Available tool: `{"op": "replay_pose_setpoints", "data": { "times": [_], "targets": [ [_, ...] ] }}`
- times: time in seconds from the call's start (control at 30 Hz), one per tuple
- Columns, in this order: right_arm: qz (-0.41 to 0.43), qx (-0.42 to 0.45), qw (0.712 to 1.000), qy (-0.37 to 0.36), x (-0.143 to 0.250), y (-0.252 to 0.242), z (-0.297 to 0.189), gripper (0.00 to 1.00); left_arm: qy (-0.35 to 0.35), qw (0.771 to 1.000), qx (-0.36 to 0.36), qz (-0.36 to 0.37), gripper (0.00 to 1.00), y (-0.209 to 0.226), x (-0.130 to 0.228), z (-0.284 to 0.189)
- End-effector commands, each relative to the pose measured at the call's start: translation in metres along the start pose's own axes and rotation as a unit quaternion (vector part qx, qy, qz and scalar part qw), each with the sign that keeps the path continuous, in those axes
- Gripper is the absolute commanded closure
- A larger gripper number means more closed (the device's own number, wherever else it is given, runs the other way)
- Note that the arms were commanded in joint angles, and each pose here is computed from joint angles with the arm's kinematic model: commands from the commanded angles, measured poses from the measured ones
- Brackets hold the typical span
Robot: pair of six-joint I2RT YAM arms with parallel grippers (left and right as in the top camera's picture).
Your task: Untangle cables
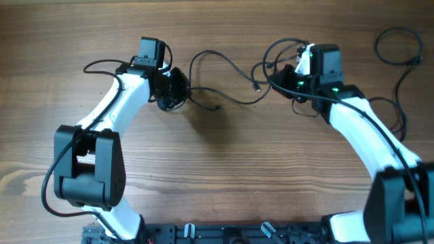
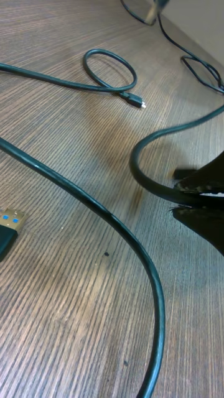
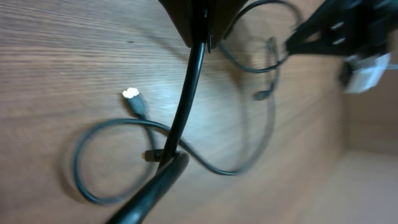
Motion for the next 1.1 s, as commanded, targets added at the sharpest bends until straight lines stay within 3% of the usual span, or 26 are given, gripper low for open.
{"op": "replay_pose_setpoints", "data": {
  "times": [0.0,0.17,0.23,0.3,0.53,0.67,0.73,0.9,1.07],
  "targets": [
    [-0.053,-0.056,0.997,-0.029,0.000,0.032,-0.038,0.96,-0.018,1.000,-0.002,0.021,0.82,-0.007,-0.001,-0.007],
    [-0.069,-0.073,0.994,-0.045,0.003,0.043,-0.059,0.96,-0.012,0.999,-0.002,0.032,0.32,-0.012,0.004,-0.004],
    [-0.089,-0.064,0.993,-0.040,0.005,0.041,-0.059,0.96,-0.013,0.999,-0.002,0.049,0.16,-0.015,0.006,-0.003],
    [-0.100,-0.052,0.993,-0.035,0.007,0.037,-0.058,0.95,-0.015,0.998,-0.001,0.062,0.07,-0.017,0.006,-0.002],
    [-0.118,-0.009,0.992,-0.032,0.004,0.057,-0.090,0.96,-0.021,0.997,-0.007,0.067,0.04,-0.016,0.005,-0.002],
    [-0.136,0.087,0.983,-0.092,-0.011,0.073,-0.131,0.96,-0.028,0.997,-0.014,0.068,0.00,-0.015,0.003,-0.002],
    [-0.150,0.135,0.971,-0.125,-0.018,0.073,-0.145,0.96,-0.030,0.997,-0.017,0.067,0.00,-0.015,0.003,-0.002],
    [-0.181,0.292,0.908,-0.241,-0.046,0.055,-0.170,0.96,-0.029,0.997,-0.016,0.067,0.00,-0.015,0.003,-0.002],
    [-0.244,0.355,0.876,-0.217,-0.063,0.039,-0.162,0.96,-0.029,0.997,-0.016,0.067,0.00,-0.015,0.003,-0.002]
  ]
}}
Point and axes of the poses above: each gripper's point midway between its finger pads, its own z axis out along the fingers, its own y axis along the line the jaws close on, x = y × z, the point moved 8 cm from there along -z, back along the fingers, and after that the axes turned 12 degrees about z, right-handed, at the moved point
